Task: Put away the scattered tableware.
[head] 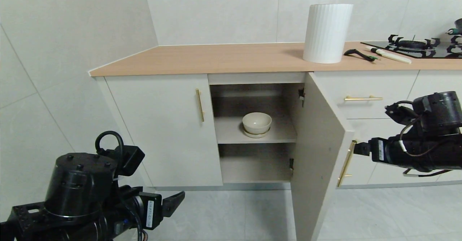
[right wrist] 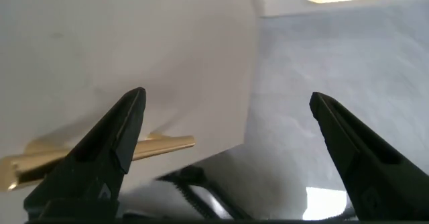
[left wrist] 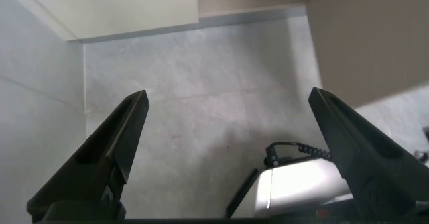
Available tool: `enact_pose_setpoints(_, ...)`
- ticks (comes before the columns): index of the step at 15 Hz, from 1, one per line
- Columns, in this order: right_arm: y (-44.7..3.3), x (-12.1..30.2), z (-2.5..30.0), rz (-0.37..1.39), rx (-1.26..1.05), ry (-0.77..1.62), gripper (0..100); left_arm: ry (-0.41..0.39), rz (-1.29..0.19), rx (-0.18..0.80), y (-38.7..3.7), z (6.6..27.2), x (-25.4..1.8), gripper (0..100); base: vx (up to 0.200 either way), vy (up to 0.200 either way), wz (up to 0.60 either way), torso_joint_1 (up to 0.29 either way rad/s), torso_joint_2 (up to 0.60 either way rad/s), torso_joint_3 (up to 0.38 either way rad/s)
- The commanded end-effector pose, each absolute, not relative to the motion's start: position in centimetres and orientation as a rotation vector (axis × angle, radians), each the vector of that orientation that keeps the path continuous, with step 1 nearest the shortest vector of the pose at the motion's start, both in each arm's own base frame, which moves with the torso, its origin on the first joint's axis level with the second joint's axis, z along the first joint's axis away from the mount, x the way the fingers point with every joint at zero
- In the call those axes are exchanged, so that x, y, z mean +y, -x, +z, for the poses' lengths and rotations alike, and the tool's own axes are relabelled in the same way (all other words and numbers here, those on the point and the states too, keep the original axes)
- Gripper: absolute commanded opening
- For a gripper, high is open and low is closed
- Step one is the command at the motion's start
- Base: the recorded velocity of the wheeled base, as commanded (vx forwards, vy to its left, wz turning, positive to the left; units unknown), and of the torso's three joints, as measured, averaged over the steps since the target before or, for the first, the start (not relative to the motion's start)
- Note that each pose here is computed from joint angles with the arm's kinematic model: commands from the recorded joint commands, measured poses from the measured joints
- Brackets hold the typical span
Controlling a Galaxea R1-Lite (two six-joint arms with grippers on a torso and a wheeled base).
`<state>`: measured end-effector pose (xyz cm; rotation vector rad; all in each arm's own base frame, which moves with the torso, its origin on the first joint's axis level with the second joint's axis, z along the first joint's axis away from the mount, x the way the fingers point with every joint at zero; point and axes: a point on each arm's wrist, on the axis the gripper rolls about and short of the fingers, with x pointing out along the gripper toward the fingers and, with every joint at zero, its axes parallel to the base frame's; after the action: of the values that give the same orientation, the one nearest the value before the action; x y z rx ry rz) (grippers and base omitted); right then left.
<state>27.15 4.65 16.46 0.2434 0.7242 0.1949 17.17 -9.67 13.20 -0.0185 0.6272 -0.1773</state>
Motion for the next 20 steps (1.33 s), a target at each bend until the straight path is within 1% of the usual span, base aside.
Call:
enact_pose_setpoints(1, -28.7, 8.6, 16.3, 0.313, 0.737, -0.196, 100, 0.012, -0.192, 0.632, -17.0, 13.1, -10.0, 100, 0.0, 0.0, 0.0, 0.0, 0.0, 0.0)
enact_pose_setpoints(3, -29.8, 10.7, 16.2, 0.366, 0.736, -0.176, 100, 0.014, -0.194, 0.626, -16.9, 13.2, -10.0, 100, 0.0, 0.0, 0.0, 0.0, 0.0, 0.0)
enact_pose_setpoints(5, -31.0, 13.7, 15.1, 0.425, 0.765, -0.142, 100, 0.015, -0.196, 0.624, -17.0, 13.3, -10.0, 100, 0.0, 0.0, 0.0, 0.0, 0.0, 0.0)
enact_pose_setpoints(6, -31.3, 14.1, 14.9, 0.432, 0.767, -0.139, 100, 0.016, -0.195, 0.627, -17.1, 13.2, -10.1, 100, 0.0, 0.0, 0.0, 0.0, 0.0, 0.0)
enact_pose_setpoints(9, -33.8, 17.1, 12.7, 0.47, 0.795, -0.115, 100, 0.017, -0.189, 0.64, -17.6, 12.9, -10.4, 100, 0.0, 0.0, 0.0, 0.0, 0.0, 0.0)
enact_pose_setpoints(11, -34.7, 18.4, 11.5, 0.459, 0.804, -0.089, 100, 0.02, -0.188, 0.635, -17.7, 13.0, -10.4, 100, 0.0, 0.0, 0.0, 0.0, 0.0, 0.0)
enact_pose_setpoints(13, -35.1, 18.6, 10.6, 0.447, 0.818, -0.081, 100, 0.018, -0.186, 0.641, -17.6, 12.9, -10.4, 100, 0.0, 0.0, 0.0, 0.0, 0.0, 0.0)
enact_pose_setpoints(20, -35.7, 18.7, 10.6, 0.44, 0.805, -0.091, 100, 0.027, -0.184, 0.645, -17.6, 12.8, -10.4, 100, 0.0, 0.0, 0.0, 0.0, 0.0, 0.0)
